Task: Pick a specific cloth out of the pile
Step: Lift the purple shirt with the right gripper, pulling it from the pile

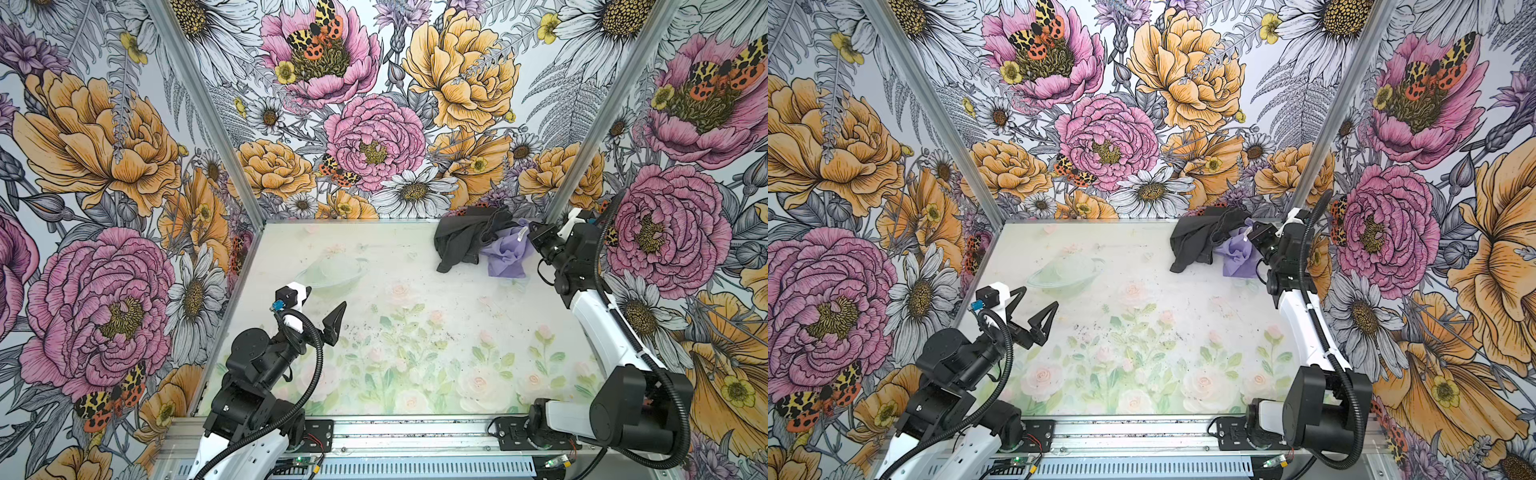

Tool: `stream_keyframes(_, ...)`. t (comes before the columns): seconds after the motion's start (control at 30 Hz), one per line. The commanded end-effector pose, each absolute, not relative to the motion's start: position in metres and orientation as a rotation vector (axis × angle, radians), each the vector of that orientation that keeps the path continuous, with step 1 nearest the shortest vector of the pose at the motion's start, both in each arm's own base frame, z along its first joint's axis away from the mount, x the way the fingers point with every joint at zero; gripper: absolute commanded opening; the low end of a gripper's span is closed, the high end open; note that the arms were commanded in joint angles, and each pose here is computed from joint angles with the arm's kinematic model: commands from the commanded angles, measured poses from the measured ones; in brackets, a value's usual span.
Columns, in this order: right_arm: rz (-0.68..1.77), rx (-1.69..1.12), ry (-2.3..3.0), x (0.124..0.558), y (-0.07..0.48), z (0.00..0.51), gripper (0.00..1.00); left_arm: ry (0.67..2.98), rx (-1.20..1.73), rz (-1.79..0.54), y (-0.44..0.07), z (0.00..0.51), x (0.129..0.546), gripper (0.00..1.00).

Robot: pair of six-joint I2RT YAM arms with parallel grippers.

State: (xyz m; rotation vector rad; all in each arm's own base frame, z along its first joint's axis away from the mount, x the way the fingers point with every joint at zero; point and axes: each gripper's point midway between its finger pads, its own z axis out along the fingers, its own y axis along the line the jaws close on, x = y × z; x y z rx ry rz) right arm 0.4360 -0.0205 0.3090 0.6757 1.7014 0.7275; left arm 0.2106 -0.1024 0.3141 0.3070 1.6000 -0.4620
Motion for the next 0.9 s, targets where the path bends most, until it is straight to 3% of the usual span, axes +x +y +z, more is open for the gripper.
stream_keyframes(0.0, 0.726, 0.552, 1.527, 0.422, -0.017, 0.386, 0.00, 1.598, 0.306, -0.435, -0.099, 0.313, 0.210, 0.99)
stream_keyframes(0.87, 0.614, 0.453, 1.400, 0.373, -0.018, 0.466, 0.00, 1.590, 0.299, -0.425, -0.097, 0.314, 0.209, 0.99)
